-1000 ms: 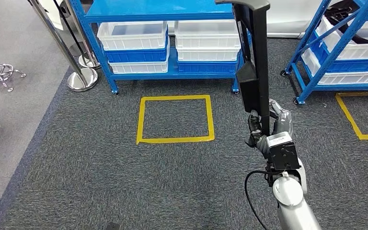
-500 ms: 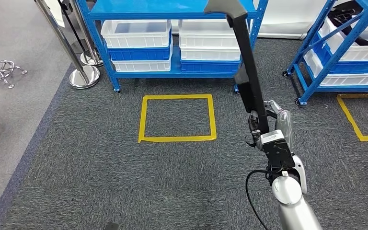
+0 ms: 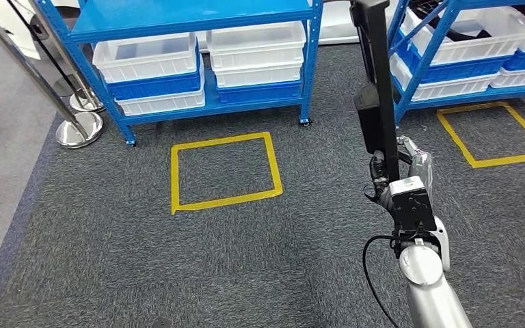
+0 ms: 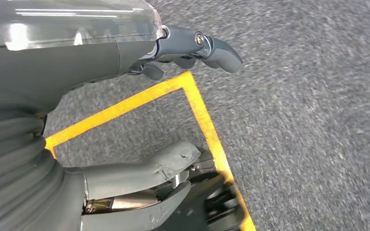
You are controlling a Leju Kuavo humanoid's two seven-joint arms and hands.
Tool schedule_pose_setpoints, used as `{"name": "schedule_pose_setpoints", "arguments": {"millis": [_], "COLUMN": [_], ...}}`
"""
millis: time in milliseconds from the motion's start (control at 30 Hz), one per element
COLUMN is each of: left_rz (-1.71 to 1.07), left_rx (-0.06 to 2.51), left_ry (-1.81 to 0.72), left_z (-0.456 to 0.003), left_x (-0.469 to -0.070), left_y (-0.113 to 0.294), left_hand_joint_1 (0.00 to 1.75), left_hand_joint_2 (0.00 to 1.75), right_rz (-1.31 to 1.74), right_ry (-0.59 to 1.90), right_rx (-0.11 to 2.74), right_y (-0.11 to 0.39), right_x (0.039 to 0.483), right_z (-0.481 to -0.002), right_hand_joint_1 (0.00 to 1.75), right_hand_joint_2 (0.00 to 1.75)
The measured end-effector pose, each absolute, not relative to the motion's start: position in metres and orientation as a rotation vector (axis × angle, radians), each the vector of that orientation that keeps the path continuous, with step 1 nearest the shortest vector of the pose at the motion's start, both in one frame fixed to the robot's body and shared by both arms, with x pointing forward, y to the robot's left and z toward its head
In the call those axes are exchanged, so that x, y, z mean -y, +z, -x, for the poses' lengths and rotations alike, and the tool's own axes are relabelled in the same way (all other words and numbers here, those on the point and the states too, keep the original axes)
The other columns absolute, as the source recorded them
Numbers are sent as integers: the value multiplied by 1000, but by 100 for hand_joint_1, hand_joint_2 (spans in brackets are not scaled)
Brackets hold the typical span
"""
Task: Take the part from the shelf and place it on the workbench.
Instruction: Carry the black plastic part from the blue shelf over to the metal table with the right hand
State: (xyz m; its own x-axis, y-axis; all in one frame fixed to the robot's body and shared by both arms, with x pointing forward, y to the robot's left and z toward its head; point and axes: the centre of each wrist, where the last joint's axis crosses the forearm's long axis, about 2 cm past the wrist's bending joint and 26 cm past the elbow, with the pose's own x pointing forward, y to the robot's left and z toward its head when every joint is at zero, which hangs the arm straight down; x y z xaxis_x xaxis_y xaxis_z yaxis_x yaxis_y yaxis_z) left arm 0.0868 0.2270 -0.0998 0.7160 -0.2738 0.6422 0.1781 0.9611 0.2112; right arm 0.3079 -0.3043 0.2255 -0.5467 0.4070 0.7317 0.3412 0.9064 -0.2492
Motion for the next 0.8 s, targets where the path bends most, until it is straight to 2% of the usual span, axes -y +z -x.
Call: {"name": "schedule_pose_setpoints", "arguments": {"millis": [800], "left_rz": [-142], "left_rx": [732], "left_ry": [-240], "left_z": [-87], "left_x": [-224], "left_y": [-99], "left_hand_joint_1": [0], "left_hand_joint_2": [175], "right_rz": [515], "right_ry": [77], "right_rx": [2209], "right_y": [227], "right_x": [310], "right_z": [-301], "right_hand_joint_1": [175], "right_hand_joint_2": [175]}}
